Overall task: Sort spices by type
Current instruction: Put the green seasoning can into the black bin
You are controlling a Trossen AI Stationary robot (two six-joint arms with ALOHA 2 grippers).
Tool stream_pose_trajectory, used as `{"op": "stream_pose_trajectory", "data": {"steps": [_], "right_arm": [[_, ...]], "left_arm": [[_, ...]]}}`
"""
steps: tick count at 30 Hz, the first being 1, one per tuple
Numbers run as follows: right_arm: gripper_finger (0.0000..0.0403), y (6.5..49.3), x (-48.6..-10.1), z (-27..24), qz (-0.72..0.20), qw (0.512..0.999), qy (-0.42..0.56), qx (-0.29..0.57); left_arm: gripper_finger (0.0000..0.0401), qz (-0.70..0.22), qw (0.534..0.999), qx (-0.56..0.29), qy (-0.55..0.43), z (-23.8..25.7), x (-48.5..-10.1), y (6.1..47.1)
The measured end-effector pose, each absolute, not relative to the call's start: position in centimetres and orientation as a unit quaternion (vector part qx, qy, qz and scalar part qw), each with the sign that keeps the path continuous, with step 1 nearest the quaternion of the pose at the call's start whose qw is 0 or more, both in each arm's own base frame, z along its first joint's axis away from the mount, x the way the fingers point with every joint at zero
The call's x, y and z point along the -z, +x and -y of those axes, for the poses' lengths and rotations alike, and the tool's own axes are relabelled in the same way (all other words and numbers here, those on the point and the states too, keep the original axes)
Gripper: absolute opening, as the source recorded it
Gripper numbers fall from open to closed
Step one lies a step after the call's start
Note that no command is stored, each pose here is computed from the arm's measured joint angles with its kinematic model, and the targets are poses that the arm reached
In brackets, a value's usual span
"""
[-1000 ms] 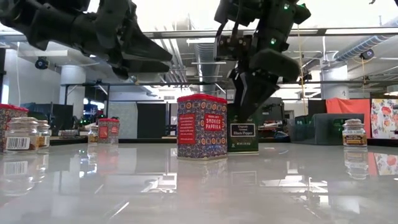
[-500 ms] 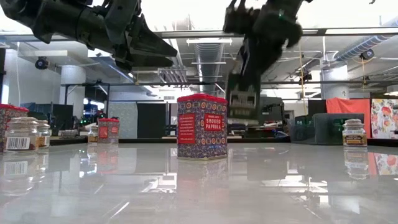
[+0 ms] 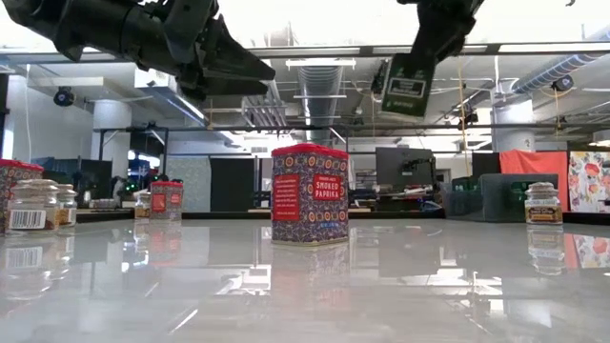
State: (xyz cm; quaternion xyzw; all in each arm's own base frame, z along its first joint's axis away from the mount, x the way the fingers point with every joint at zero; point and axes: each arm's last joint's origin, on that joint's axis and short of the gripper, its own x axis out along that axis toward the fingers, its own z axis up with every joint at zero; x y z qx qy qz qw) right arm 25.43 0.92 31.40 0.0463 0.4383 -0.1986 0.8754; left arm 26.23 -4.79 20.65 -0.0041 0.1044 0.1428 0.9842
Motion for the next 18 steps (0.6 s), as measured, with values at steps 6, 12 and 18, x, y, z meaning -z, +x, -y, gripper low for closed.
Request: {"op": "stream_pose_trajectory", "data": {"steps": [6,12,18], "right_arm": [[0.0126,22.4,-32.8,1.6,-0.413,0.847,0.111,0.315],[0.0131,20.0,-33.8,5.0,-0.394,0.82,0.155,0.387],[0.0132,18.0,-34.6,8.3,-0.364,0.787,0.198,0.458]], "left_arm": [[0.0229,-0.1,0.985,-0.139,0.029,4.9,-21.3,26.5],[0.0229,-0.097,0.983,-0.134,0.076,4.9,-22.2,26.9],[0.0229,-0.105,0.983,-0.106,0.105,4.8,-22.7,25.9]]}}
